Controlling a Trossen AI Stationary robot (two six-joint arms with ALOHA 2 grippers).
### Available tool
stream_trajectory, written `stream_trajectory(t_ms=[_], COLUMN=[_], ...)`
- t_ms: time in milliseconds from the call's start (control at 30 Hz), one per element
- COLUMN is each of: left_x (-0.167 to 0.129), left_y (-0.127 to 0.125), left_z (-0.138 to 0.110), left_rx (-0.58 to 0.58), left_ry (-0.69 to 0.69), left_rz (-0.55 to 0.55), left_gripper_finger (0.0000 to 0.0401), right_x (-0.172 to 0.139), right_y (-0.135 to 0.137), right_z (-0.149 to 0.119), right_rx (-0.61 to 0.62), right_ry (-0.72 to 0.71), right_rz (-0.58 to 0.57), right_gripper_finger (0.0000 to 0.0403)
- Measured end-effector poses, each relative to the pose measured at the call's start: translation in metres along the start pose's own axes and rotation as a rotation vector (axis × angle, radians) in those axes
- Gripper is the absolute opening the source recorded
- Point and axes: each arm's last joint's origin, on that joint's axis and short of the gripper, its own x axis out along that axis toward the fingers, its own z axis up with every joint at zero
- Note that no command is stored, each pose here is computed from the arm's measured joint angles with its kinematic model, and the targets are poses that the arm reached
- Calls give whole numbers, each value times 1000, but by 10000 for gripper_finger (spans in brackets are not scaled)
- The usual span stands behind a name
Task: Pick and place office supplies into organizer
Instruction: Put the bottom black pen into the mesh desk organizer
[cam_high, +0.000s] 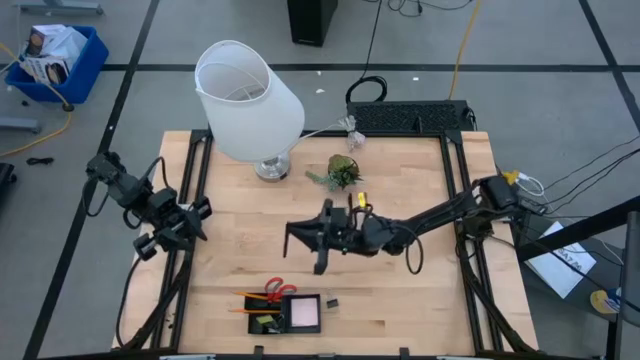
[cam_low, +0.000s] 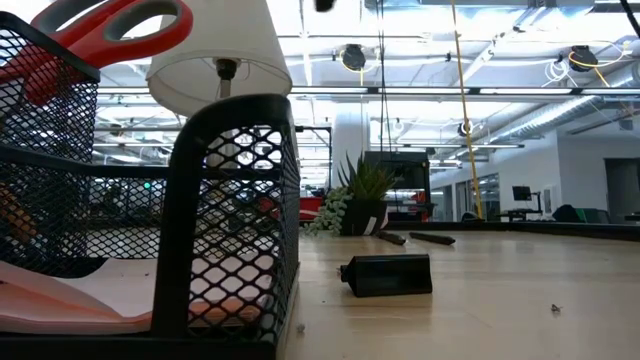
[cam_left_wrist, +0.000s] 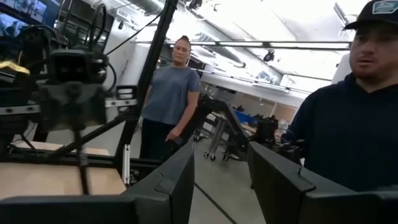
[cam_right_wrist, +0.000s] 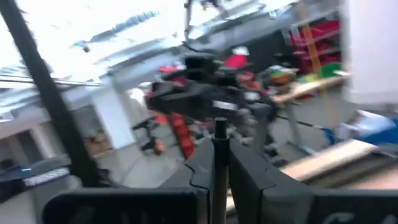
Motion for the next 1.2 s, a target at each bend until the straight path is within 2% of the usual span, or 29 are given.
stream_trajectory(t_ms=[267, 400, 667, 967, 1200], left_x=[0, 0, 0, 0, 0], left_y=[0, 1, 1, 1, 0], left_z=[0, -3, -3, -3, -1], left_rx=[-5, -38, -44, -114, -122], left_ry=[4, 27, 27, 26, 12], left_rz=[2, 11, 12, 12, 5], left_gripper_finger=[152, 152, 152, 152, 152], right_x=[38, 50, 50, 44, 43], right_y=[39, 55, 63, 67, 63], right_z=[-11, -25, -65, -80, -87], right_rx=[-24, -61, -95, -218, -277], right_ry=[-11, 49, 146, 243, 311], right_rz=[188, 289, 296, 296, 284], right_gripper_finger=[26, 26, 27, 27, 27])
